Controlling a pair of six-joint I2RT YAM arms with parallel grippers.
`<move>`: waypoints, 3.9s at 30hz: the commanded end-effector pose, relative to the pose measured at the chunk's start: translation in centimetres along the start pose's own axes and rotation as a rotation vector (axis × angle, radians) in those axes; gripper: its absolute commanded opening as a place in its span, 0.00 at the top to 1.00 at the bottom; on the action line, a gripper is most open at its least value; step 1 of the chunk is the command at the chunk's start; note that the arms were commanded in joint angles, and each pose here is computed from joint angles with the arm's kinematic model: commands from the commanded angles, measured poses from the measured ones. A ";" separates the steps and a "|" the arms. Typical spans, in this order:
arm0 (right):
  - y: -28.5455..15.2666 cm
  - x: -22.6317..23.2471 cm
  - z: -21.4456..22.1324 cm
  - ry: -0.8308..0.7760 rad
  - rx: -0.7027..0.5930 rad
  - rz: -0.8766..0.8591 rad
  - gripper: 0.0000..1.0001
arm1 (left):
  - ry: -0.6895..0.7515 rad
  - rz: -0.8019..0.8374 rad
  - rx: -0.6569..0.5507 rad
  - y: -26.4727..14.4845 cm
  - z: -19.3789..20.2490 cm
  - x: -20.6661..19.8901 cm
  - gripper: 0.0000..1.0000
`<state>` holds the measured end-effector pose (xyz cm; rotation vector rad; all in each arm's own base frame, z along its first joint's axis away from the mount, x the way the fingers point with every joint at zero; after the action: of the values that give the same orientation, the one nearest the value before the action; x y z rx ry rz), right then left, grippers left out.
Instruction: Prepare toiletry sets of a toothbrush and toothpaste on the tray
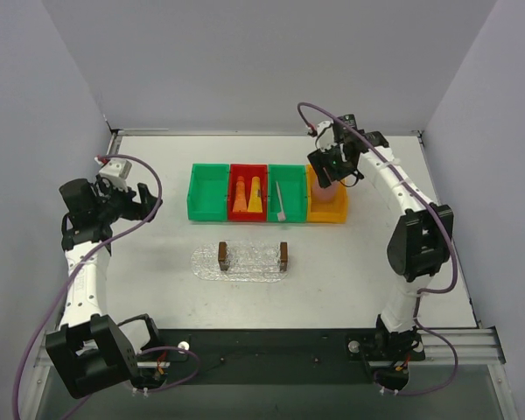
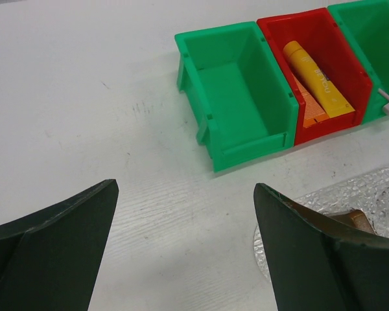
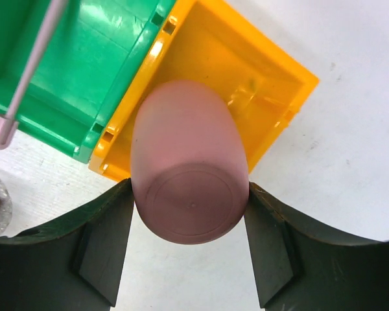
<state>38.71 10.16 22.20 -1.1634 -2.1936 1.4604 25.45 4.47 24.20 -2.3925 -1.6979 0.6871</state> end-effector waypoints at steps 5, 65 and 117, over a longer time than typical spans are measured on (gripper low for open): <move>-9.5 -0.5 -2.5 0.049 -0.215 0.077 0.77 | 0.061 0.206 -0.100 -0.1 -4.1 -3.5 0.03; -17.9 10.4 -7.4 0.190 -0.736 -1.185 0.78 | -0.051 0.914 -0.276 5.5 -5.3 -20.3 0.22; -17.2 7.1 -1.8 0.191 -0.613 -0.770 0.19 | 0.647 0.275 0.680 -4.4 -5.7 -9.2 1.00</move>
<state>28.11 14.05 35.42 -0.4132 -2.5011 0.3387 23.06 -2.58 33.30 -2.1624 -0.8364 0.3839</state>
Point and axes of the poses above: each gripper's point midway between its finger pads, its own y axis out along the fingers, its own x axis along the line the jaws close on, z = x × y, the point moved 10 cm from there along -y, back along the fingers, and after that the axes turned 10 degrees about -y, right-handed, at the moved point
